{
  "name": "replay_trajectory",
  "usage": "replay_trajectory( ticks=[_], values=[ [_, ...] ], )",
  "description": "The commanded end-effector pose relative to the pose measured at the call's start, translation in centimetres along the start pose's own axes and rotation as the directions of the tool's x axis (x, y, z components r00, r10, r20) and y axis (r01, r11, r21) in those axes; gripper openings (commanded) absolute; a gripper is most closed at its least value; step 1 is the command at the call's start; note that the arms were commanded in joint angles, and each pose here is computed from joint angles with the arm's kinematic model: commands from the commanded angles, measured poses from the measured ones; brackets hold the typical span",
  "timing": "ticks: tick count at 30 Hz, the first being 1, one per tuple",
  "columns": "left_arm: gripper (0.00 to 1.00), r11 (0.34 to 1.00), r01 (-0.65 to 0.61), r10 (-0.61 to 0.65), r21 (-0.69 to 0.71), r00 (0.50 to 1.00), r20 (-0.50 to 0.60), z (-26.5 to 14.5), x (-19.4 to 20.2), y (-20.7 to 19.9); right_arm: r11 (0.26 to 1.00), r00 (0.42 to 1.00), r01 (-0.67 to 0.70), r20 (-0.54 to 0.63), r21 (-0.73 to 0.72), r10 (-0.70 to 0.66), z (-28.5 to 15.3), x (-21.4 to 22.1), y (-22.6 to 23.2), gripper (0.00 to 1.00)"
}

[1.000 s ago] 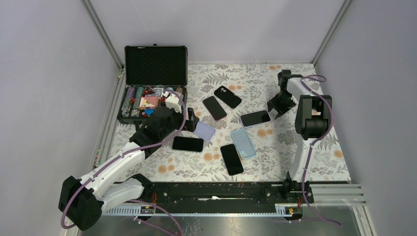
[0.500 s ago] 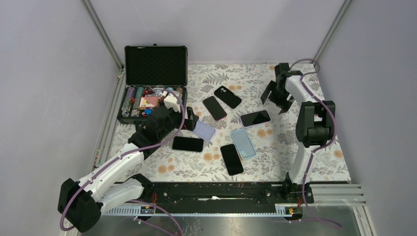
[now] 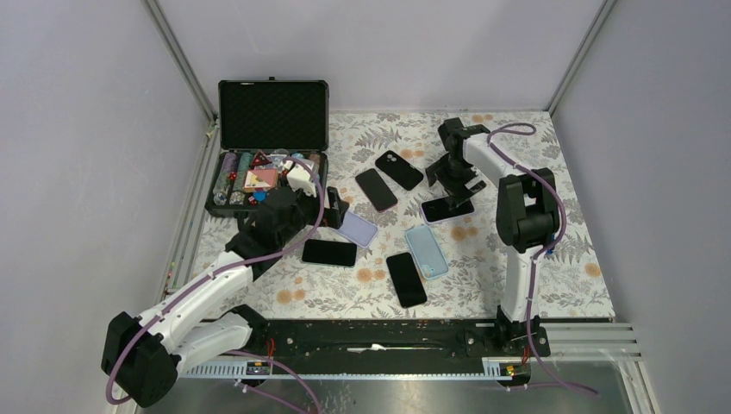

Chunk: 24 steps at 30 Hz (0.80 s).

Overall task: Take the phone out of the phone case
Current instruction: Pick up the phone at the center of the board.

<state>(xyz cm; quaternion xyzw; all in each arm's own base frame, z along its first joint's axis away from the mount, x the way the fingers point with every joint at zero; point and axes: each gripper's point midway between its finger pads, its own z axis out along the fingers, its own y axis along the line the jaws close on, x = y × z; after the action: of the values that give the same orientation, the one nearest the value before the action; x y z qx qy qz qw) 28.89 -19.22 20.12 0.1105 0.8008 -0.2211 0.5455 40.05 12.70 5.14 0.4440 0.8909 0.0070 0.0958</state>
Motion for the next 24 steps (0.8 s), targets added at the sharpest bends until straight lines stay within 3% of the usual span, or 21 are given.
replay_trajectory(
  ticks=[1, 24],
  values=[
    [0.99, 1.000, 0.008, -0.008, 0.003, 0.998, 0.065, 0.0, -1.2, 0.0, 0.958, 0.978, -0.209, 0.030, 0.195, 0.207, 1.3, 0.5, -4.5, 1.00],
    [0.99, 0.999, 0.009, -0.013, 0.045, 0.994, 0.106, -0.8, -2.4, -0.7, 0.913, 0.938, -0.340, 0.008, 0.223, 0.347, 4.3, 2.3, -3.7, 0.98]
  ],
)
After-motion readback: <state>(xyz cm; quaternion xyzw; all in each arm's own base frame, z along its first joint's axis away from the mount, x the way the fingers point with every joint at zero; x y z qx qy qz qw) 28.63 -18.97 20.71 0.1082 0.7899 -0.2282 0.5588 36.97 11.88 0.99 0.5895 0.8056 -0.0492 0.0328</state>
